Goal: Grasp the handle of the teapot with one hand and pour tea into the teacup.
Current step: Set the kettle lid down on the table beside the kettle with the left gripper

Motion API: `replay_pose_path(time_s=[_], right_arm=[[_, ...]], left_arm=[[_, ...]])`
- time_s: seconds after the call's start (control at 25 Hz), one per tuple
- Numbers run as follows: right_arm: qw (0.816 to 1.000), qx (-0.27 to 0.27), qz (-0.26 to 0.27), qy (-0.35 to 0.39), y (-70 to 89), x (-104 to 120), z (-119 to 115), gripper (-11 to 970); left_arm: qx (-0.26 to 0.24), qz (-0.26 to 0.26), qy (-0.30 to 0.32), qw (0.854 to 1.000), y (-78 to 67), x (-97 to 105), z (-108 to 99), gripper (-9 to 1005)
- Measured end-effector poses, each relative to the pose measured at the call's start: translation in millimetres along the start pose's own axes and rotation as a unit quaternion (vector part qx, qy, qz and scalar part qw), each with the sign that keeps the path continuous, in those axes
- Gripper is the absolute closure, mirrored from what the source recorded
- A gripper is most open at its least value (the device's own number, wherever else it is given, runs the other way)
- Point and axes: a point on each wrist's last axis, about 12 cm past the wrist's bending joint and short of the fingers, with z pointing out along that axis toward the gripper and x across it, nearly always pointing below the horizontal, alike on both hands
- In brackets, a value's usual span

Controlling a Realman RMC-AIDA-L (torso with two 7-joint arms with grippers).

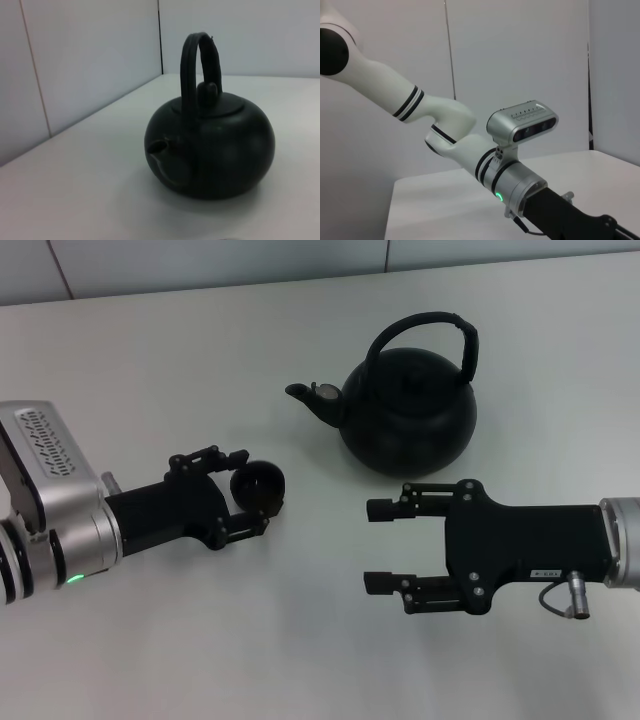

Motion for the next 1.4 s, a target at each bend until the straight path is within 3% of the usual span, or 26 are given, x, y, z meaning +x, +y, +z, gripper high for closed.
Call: replay_pose_path(time_s=[0.28,1.12,1.4], right_arm=[[1.0,0.002,0.0,0.001,-0.5,0.2,-0.6,266],[1.0,0.005,0.001,0.003,-0.9,1.4,-1.7,266],[0.999,0.031,-0.007,-0.01,-2.2,1.2,-8.7,266]], left_arm=[[-0.002,0.003,-0.004,1.0,1.8,-3.1,0.0,148],[-0.006,0.004,0.0,1.0,1.5,-0.3,-1.5,149],[-0.012,0.007,-0.003,1.0,2.5,-0.6,-3.5,149]])
